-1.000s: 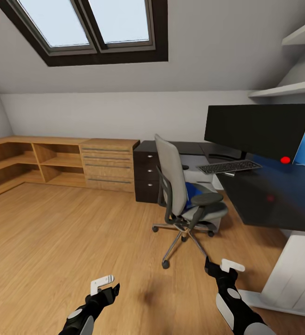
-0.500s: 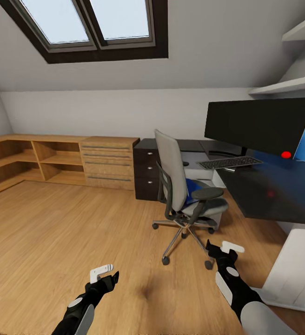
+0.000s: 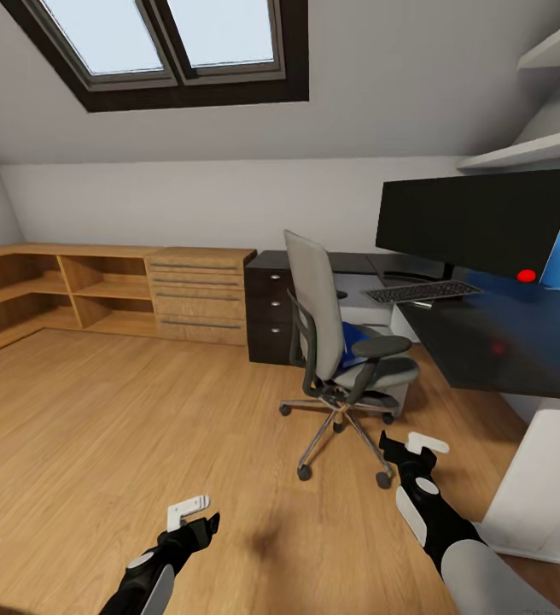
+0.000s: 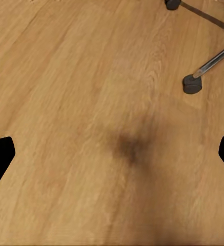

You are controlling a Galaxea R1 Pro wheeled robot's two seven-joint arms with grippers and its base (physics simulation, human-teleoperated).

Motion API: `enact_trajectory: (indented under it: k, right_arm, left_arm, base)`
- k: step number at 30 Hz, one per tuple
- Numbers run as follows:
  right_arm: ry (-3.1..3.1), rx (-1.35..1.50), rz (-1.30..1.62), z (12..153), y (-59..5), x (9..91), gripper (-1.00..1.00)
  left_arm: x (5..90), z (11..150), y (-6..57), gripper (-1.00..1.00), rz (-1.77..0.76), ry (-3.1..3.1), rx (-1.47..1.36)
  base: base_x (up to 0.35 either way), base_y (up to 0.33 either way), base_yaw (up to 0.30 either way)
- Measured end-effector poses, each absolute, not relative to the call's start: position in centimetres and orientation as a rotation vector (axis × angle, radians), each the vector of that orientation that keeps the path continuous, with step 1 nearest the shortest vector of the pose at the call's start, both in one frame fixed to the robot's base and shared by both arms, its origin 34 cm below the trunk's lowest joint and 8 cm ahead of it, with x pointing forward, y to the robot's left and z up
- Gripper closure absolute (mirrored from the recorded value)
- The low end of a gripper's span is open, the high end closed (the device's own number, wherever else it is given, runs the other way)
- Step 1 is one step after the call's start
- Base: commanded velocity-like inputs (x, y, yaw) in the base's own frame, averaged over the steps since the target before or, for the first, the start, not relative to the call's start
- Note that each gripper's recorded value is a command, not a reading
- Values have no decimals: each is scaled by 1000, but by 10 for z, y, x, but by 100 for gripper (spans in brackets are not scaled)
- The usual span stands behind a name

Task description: In the bedroom, organize the workspace by keeping the computer under the desk, ensuring the monitor is on the desk, placing the keyboard on the desk next to the monitor, placing the mouse on the desk next to the keyboard, moving the folder from the swivel chair onto the desk next to the mouse, stacking the notebook on top of the folder with the pen on top of the notebook, and positioning the swivel chair next to the desk.

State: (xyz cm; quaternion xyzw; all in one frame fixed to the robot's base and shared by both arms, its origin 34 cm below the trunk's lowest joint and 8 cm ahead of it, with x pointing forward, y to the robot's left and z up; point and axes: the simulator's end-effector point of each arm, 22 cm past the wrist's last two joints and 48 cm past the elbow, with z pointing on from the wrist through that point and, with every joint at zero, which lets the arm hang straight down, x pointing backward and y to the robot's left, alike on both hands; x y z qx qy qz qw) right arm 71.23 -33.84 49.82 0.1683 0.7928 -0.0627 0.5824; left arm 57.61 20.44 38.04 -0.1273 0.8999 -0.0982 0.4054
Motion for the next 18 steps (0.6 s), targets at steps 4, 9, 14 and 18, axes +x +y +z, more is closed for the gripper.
enact_trajectory:
  k: [4,9,14,18]
  right_arm:
    - [1826,389,-149,504,-340,714,-100]
    - [1799,387,-151,509,-342,715,-100]
    - [1790,387,-152,511,-342,715,-100]
    - [1789,387,-152,510,-342,715,-100]
  left_arm:
    - [581,385,209,-100,-237,2225,-326]
    - [587,392,213,-100,-224,2169,-331]
    - [589,394,213,-100,-220,2152,-331]
    - [589,394,213,-100,-220,2148,-330]
  base:
    - [0,0,0]
    - [0,0,0]
    - [17,0,0]
    - [183,0,0]
